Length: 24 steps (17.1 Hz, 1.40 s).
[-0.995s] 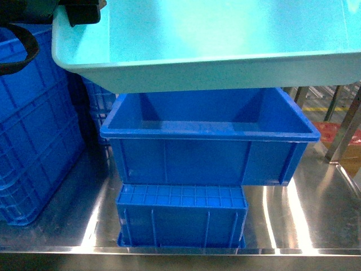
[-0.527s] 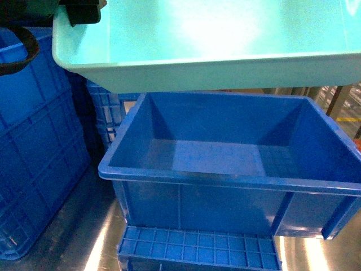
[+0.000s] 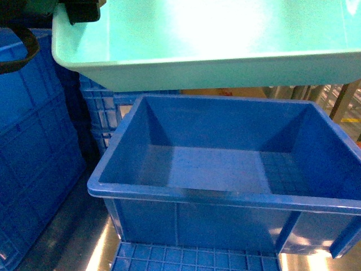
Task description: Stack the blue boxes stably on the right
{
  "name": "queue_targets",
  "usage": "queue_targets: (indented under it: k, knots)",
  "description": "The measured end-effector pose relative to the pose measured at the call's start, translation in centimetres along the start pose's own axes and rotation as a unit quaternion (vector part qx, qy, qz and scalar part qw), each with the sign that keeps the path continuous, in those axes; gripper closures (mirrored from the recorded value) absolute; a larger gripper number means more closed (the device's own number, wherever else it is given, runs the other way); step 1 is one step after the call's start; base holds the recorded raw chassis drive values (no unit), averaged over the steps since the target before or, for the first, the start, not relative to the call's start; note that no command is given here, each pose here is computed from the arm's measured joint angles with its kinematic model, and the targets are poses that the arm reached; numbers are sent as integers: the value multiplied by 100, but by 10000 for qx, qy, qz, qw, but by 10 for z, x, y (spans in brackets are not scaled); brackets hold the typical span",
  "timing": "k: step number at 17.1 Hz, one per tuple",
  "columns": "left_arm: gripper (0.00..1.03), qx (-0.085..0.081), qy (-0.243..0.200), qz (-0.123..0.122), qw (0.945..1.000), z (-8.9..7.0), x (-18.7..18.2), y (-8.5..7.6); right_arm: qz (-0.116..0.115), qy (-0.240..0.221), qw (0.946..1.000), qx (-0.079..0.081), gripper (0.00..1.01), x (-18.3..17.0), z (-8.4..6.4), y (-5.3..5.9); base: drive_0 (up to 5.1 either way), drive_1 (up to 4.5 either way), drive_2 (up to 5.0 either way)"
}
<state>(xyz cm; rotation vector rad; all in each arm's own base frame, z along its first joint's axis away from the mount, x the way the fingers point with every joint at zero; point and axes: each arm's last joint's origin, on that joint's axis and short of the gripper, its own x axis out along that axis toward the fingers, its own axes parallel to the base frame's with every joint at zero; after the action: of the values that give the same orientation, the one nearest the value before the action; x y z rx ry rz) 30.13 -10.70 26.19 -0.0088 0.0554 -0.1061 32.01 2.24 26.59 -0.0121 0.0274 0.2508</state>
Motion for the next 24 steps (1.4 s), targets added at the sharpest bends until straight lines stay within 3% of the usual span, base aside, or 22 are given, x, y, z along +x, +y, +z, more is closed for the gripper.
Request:
queue_targets:
  k: [11, 15, 16, 18, 19, 21, 24]
  knots:
    - [97, 4, 9, 0, 10000, 0, 0, 0, 2, 37, 10000, 6, 95, 0, -1, 0, 0, 0, 0]
    - [97, 147, 411, -22, 9990, -10, 12, -2, -55, 516, 9986, 126, 95, 6, -19, -3, 0, 0, 0]
    - [97, 203, 707, -74, 9973, -27, 27, -3, -107, 852, 9961, 198, 95, 14, -37, -7, 0, 0, 0]
    - [97, 205, 1558, -122, 9875, -48, 77, -4, -130, 1683, 9851, 315, 95, 53, -68, -15, 0, 0, 0]
    - [97, 285, 2062, -50, 9781, -55, 118, -2, -94, 2246, 9735, 430, 95, 94, -79, -24, 0, 0, 0]
    - [97, 410, 2330, -30, 9716, -50, 145, -2, -91, 2457, 9682, 467, 95, 120, -82, -29, 0, 0, 0]
    - [97, 401, 2726, 65, 9613, -52, 165, 3, -5, 2728, 9614, 373, 95, 146, -85, -27, 0, 0, 0]
